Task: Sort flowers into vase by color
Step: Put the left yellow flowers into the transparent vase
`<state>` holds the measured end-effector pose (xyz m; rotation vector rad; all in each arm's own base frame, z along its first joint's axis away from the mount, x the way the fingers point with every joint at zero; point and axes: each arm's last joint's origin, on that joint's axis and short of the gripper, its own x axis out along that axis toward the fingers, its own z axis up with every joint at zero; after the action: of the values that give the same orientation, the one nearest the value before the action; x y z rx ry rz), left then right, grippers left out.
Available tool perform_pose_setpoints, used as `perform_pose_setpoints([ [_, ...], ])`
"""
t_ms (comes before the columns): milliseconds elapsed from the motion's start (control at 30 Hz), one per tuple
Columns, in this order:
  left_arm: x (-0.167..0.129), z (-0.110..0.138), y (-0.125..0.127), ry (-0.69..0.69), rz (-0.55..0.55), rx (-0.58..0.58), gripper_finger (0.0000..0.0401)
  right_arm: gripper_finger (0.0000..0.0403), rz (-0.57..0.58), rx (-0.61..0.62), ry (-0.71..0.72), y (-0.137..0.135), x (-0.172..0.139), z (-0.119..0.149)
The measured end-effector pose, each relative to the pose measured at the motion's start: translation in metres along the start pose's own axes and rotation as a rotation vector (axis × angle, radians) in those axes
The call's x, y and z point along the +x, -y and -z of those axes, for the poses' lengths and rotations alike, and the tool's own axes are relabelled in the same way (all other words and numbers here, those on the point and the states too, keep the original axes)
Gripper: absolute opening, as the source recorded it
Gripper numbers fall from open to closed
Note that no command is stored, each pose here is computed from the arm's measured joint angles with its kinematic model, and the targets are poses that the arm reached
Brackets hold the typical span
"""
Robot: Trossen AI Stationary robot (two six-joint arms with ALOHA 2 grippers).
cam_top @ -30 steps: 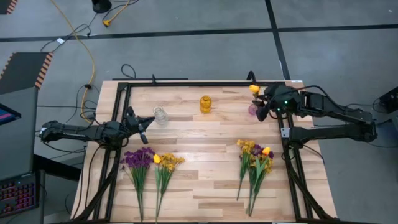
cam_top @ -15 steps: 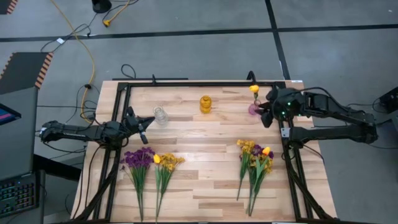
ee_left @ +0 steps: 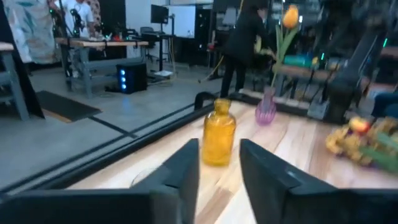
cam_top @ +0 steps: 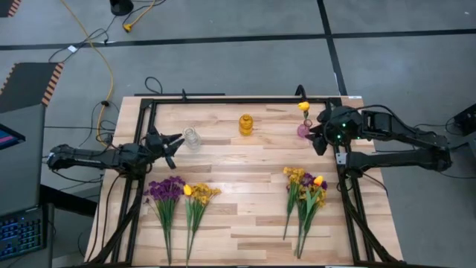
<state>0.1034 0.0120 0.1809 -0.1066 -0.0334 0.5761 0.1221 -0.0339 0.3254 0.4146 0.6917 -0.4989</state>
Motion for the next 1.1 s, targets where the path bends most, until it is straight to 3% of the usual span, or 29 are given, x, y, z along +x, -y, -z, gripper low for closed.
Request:
perform_pose_setpoints([
  [200,-0.001,-0.015,0.001,0.030,0.023,-0.101,0.0191,0.0185,-0.027,-0.036,-0.023,-0.008,0.005,0.000],
  [433,-0.003,-0.035,0.005,0.052,0.136,-0.189,0.0259,0.0185,-0.069,-0.095,-0.063,-0.020,0.012,0.002],
  [700,0.007,-0.056,0.018,-0.052,0.199,-0.217,0.0261,0.0185,-0.100,-0.150,-0.109,-0.033,0.021,0.005],
  [900,0.020,-0.070,0.036,-0.259,0.233,-0.159,0.0261,0.0185,-0.103,-0.152,-0.150,-0.042,0.029,0.007],
  [1100,0.032,-0.086,0.057,-0.487,0.292,-0.209,0.0260,0.0185,-0.111,-0.170,-0.189,-0.050,0.036,0.010],
])
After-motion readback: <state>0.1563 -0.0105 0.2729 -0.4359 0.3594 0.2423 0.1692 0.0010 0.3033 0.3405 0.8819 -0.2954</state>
